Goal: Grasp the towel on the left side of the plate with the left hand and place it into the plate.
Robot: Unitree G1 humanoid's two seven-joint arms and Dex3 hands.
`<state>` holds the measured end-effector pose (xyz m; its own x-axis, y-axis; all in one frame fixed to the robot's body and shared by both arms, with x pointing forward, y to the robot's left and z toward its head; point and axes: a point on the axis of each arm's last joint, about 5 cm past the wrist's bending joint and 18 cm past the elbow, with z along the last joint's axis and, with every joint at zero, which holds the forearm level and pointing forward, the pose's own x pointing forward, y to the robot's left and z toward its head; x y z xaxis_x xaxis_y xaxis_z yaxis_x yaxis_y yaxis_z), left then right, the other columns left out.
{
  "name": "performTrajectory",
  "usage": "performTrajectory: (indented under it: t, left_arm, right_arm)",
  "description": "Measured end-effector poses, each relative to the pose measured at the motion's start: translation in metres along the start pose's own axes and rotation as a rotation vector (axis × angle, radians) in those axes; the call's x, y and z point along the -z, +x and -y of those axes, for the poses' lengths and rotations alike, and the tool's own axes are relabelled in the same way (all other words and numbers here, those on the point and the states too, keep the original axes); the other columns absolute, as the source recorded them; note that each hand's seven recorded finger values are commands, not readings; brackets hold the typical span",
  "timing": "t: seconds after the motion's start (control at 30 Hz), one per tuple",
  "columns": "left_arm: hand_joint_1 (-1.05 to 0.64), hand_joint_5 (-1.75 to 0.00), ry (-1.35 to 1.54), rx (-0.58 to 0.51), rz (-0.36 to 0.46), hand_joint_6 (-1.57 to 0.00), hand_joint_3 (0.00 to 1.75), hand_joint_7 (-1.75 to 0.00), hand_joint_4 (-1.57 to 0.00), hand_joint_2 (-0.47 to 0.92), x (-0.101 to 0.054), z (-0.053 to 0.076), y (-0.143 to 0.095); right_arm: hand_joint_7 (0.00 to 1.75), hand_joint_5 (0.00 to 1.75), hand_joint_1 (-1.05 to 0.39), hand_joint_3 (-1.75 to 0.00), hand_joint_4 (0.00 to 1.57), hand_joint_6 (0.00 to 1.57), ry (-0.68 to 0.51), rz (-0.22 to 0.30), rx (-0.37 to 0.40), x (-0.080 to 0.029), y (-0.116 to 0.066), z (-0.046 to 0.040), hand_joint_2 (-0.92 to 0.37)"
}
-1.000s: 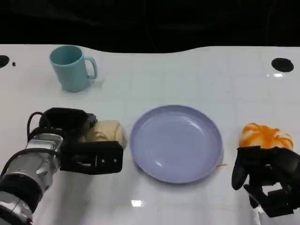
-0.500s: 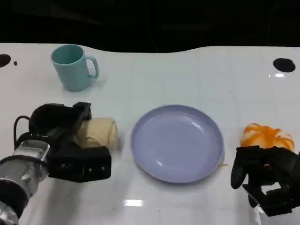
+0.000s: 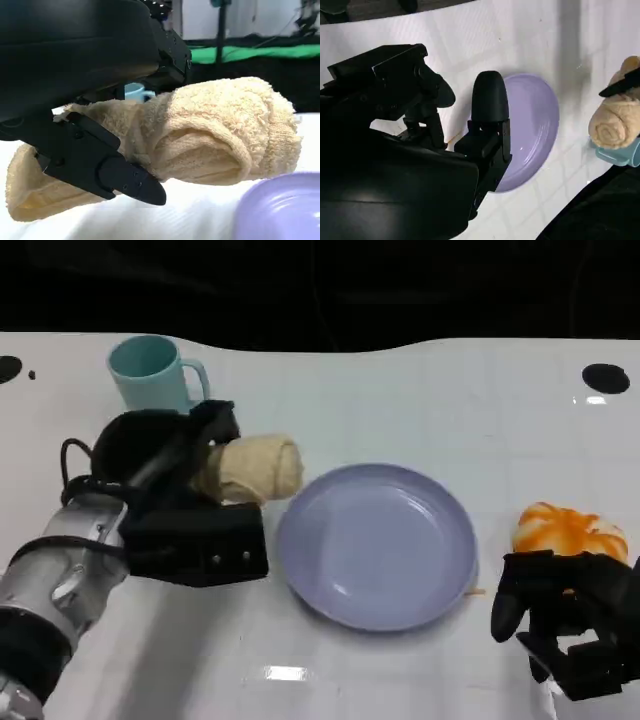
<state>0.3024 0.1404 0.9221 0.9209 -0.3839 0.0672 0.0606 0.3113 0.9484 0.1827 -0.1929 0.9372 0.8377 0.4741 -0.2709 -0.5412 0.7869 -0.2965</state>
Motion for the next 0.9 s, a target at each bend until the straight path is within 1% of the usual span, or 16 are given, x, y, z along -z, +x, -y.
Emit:
performTrajectory:
  t: [0.1, 0.13, 0.2, 0.23, 0.33, 0.4, 0.43, 0.53, 0.6, 0.67, 0.73, 0.77, 0.8, 0.83, 0.87, 0.9]
  left_arm:
    - [-0.18, -1.75, -0.052, 0.000, 0.043, -0.59, 0.80, -1.74, -0.82, 0.65, -0.010, 0.000, 0.001]
    - [-0.18, -1.75, -0.063, 0.001, 0.054, -0.65, 0.86, -1.58, -0.83, 0.61, -0.014, 0.001, 0.001]
    - [-0.15, -1.75, -0.081, -0.005, 0.074, -0.61, 0.95, -1.70, -0.84, 0.53, -0.022, 0.002, 0.003]
    - [-0.15, -1.75, -0.090, -0.005, 0.085, -0.61, 0.96, -1.72, -0.85, 0.52, -0.026, 0.003, 0.004]
    - [-0.16, -1.75, -0.102, 0.009, 0.123, -0.60, 0.97, -1.74, -0.86, 0.50, -0.039, 0.010, 0.007]
    - [-0.17, -1.75, -0.103, 0.021, 0.136, -0.60, 0.97, -1.75, -0.85, 0.51, -0.044, 0.012, 0.008]
    - [-0.17, -1.75, -0.104, 0.029, 0.136, -0.60, 0.97, -1.75, -0.85, 0.52, -0.046, 0.013, 0.008]
    - [-0.21, -1.75, -0.111, 0.080, 0.148, -0.62, 0.87, -1.75, -0.86, 0.59, -0.053, 0.015, 0.010]
    - [-0.21, -1.75, -0.115, 0.109, 0.165, -0.63, 0.85, -1.75, -0.87, 0.61, -0.059, 0.018, 0.011]
    - [-0.20, -1.75, -0.109, 0.125, 0.182, -0.60, 0.84, -1.75, -0.83, 0.64, -0.065, 0.021, 0.012]
    - [-0.19, -1.75, -0.108, 0.145, 0.195, -0.60, 0.73, -1.68, -0.80, 0.64, -0.070, 0.023, 0.012]
    - [-0.22, -1.58, -0.110, 0.152, 0.200, -0.70, 0.45, -1.24, -0.74, 0.70, -0.072, 0.024, 0.012]
    - [-0.23, -1.43, -0.110, 0.165, 0.202, -0.77, 0.27, -0.93, -0.71, 0.78, -0.074, 0.025, 0.013]
    - [-0.25, -1.22, -0.112, 0.181, 0.197, -0.78, 0.13, -0.56, -0.67, 0.86, -0.075, 0.026, 0.013]
    - [-0.26, -1.14, -0.114, 0.197, 0.192, -0.79, 0.09, -0.40, -0.65, 0.89, -0.076, 0.027, 0.013]
    - [-0.28, -1.08, -0.114, 0.210, 0.191, -0.72, 0.10, -0.27, -0.60, 0.91, -0.077, 0.027, 0.013]
  right_arm:
    - [1.45, 1.70, 0.11, -0.94, 0.65, 0.64, 0.003, 0.000, -0.001, 0.000, 0.000, -0.0003, -0.69]
    - [1.45, 1.70, 0.11, -0.95, 0.65, 0.64, 0.003, 0.000, -0.001, 0.000, -0.001, -0.0005, -0.69]
    - [1.45, 1.71, 0.10, -0.94, 0.65, 0.64, 0.005, 0.002, -0.003, 0.000, -0.001, -0.0009, -0.70]
    - [1.45, 1.71, 0.10, -0.94, 0.65, 0.64, 0.005, 0.004, -0.004, -0.001, -0.002, -0.0012, -0.70]
    - [1.45, 1.72, 0.11, -0.93, 0.65, 0.64, 0.005, 0.006, -0.006, -0.001, -0.003, -0.0019, -0.70]
    - [1.45, 1.72, 0.10, -0.92, 0.65, 0.64, 0.005, 0.006, -0.007, -0.001, -0.003, -0.0019, -0.71]
    - [1.45, 1.72, 0.10, -0.92, 0.64, 0.64, 0.005, 0.006, -0.006, -0.001, -0.003, -0.0019, -0.71]
    - [1.47, 1.73, 0.12, -0.93, 0.65, 0.64, 0.010, 0.003, -0.006, 0.000, -0.005, -0.0020, -0.71]
    - [1.47, 1.73, 0.11, -0.93, 0.65, 0.64, 0.013, 0.007, -0.009, -0.001, -0.005, -0.0022, -0.71]
    - [1.48, 1.73, 0.11, -0.93, 0.66, 0.65, 0.019, 0.009, -0.012, -0.001, -0.005, -0.0025, -0.71]
    - [1.48, 1.72, 0.09, -0.93, 0.66, 0.64, 0.023, 0.000, -0.013, 0.000, -0.006, -0.0026, -0.71]
    - [1.48, 1.73, 0.08, -0.93, 0.66, 0.64, 0.024, -0.005, -0.014, 0.000, -0.006, -0.0025, -0.71]
    - [1.48, 1.73, 0.08, -0.93, 0.66, 0.64, 0.023, -0.009, -0.014, 0.000, -0.007, -0.0024, -0.71]
    - [1.48, 1.73, 0.09, -0.93, 0.66, 0.64, 0.022, -0.011, -0.015, 0.000, -0.007, -0.0025, -0.70]
    - [1.48, 1.73, 0.09, -0.93, 0.65, 0.64, 0.021, -0.010, -0.015, -0.001, -0.007, -0.0026, -0.70]
    - [1.48, 1.73, 0.09, -0.93, 0.65, 0.64, 0.020, -0.007, -0.015, -0.001, -0.008, -0.0027, -0.70]
